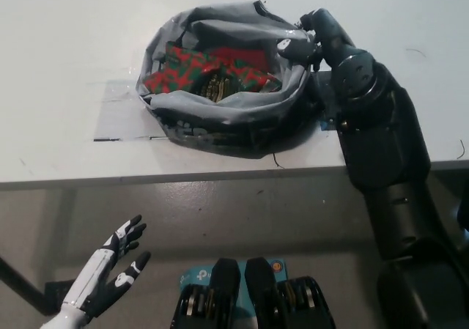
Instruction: The robot uses its right hand to pick up a bag of coffee beans and puts it in the black plastic bag, then the robot grabs the top of the bag and lifts it.
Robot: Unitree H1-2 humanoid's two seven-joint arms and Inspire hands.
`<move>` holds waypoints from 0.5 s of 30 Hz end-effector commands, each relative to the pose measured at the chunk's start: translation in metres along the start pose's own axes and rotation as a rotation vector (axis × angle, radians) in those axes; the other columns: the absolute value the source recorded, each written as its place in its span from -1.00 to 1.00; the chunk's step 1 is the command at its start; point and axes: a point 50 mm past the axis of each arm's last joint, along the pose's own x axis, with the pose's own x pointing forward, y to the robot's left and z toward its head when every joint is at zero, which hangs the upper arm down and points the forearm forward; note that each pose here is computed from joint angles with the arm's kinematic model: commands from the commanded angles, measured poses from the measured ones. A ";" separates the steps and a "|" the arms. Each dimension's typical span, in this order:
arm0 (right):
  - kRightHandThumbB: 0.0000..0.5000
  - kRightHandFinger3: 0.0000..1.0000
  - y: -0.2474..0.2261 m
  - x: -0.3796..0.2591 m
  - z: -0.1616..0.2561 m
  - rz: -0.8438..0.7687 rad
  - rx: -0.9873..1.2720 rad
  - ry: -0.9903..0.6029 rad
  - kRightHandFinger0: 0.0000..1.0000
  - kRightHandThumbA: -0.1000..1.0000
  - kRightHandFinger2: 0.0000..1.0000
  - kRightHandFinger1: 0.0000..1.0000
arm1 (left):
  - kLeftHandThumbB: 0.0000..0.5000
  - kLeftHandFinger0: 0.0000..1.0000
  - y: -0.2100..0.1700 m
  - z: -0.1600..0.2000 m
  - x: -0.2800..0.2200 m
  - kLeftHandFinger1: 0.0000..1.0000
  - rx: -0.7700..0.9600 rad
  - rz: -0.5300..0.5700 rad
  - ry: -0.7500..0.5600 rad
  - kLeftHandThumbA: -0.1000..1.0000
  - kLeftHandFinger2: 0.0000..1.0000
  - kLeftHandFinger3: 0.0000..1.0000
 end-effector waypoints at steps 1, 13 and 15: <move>-0.45 -0.15 -0.020 -0.002 0.053 0.021 0.029 -0.118 -0.99 -0.28 0.32 -0.25 | 0.44 1.00 0.010 0.010 0.006 1.00 0.034 -0.015 -0.036 0.59 1.00 1.00; -0.80 -0.11 -0.008 0.003 0.111 0.129 0.148 -0.204 -1.00 -0.16 0.28 -0.30 | 0.41 1.00 0.010 0.009 0.007 1.00 0.034 -0.019 -0.035 0.63 1.00 1.00; -0.85 -0.38 -0.001 0.006 0.132 0.130 0.228 -0.217 -0.96 -0.18 0.37 -0.24 | 0.40 1.00 0.009 0.008 0.006 1.00 0.033 -0.023 -0.036 0.65 1.00 1.00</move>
